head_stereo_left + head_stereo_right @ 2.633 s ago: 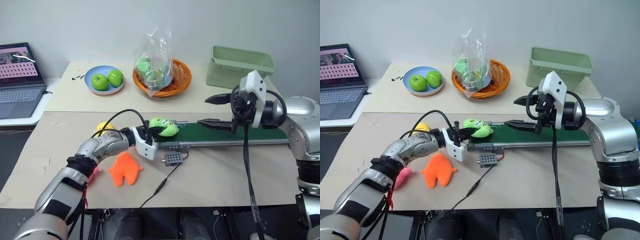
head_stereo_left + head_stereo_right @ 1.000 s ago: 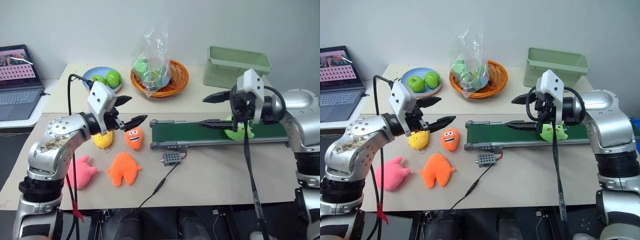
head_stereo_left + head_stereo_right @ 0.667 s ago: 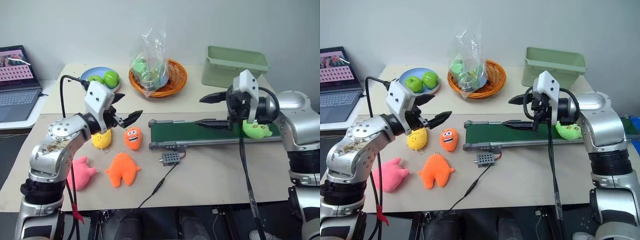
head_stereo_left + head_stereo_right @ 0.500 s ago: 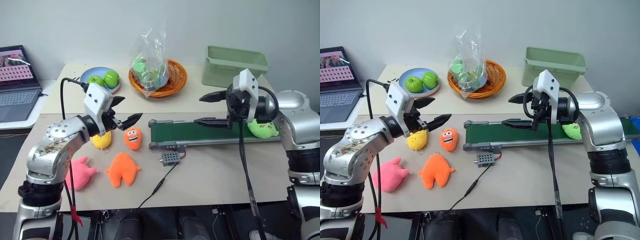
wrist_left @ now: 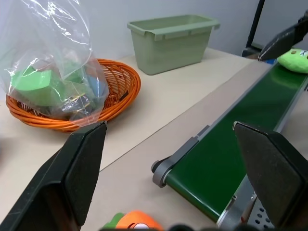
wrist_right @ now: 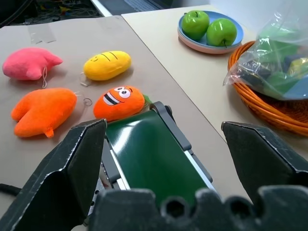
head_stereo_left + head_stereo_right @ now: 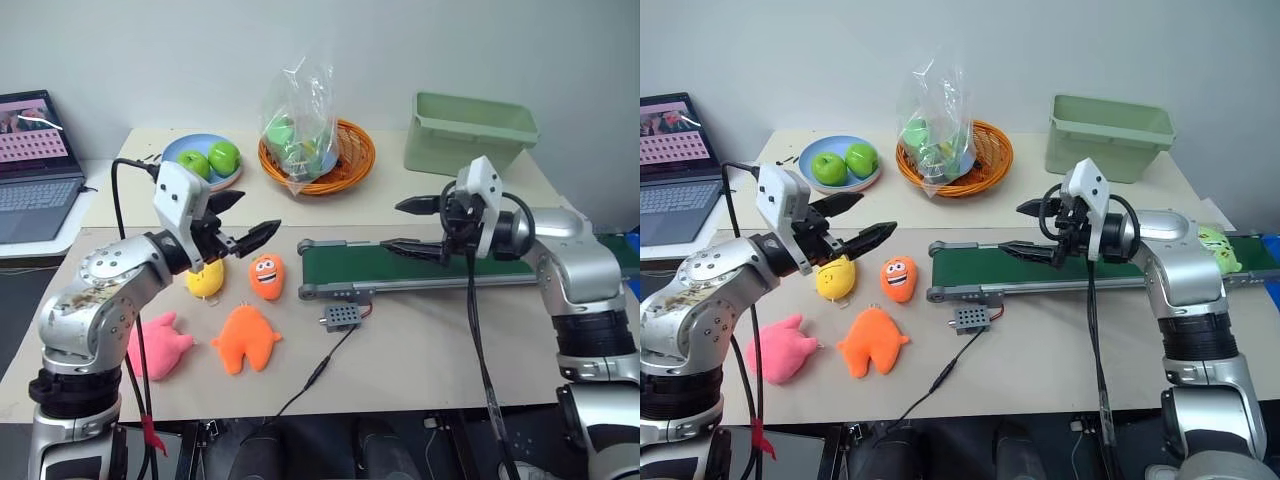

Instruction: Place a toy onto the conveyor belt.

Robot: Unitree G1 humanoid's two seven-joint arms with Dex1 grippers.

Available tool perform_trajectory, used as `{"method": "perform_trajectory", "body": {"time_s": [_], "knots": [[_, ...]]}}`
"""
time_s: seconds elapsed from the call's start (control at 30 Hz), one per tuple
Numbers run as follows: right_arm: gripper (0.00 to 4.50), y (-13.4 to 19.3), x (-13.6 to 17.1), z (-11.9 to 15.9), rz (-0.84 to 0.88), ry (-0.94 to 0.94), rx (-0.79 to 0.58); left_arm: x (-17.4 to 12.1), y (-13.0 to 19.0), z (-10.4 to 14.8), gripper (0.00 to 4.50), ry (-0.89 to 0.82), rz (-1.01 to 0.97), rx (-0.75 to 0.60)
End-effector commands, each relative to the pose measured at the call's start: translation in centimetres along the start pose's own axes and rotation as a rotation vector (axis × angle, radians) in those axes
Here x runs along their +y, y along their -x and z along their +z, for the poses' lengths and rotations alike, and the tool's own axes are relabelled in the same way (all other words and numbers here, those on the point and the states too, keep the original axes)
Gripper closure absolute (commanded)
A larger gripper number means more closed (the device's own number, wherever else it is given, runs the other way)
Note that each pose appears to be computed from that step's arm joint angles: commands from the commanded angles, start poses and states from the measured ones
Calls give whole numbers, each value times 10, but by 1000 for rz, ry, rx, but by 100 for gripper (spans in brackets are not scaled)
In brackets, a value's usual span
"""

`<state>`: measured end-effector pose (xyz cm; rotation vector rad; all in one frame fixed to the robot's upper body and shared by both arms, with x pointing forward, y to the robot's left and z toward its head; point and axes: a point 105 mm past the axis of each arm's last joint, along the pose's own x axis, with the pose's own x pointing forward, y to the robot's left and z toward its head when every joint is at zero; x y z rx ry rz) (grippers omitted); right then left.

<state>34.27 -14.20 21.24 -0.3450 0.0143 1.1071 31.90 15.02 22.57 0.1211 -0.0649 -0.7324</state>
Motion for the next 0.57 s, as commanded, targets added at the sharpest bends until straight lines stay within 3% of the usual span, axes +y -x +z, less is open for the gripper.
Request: {"method": "perform_trajectory", "body": {"time_s": [0.03,0.57], "knots": [[0,5,-3,15,-27,38,-49,-3,2,9,1,-17,2,-41],[0,9,-6,22,-51,61,-51,-5,0,7,1,16,-22,-46]]}}
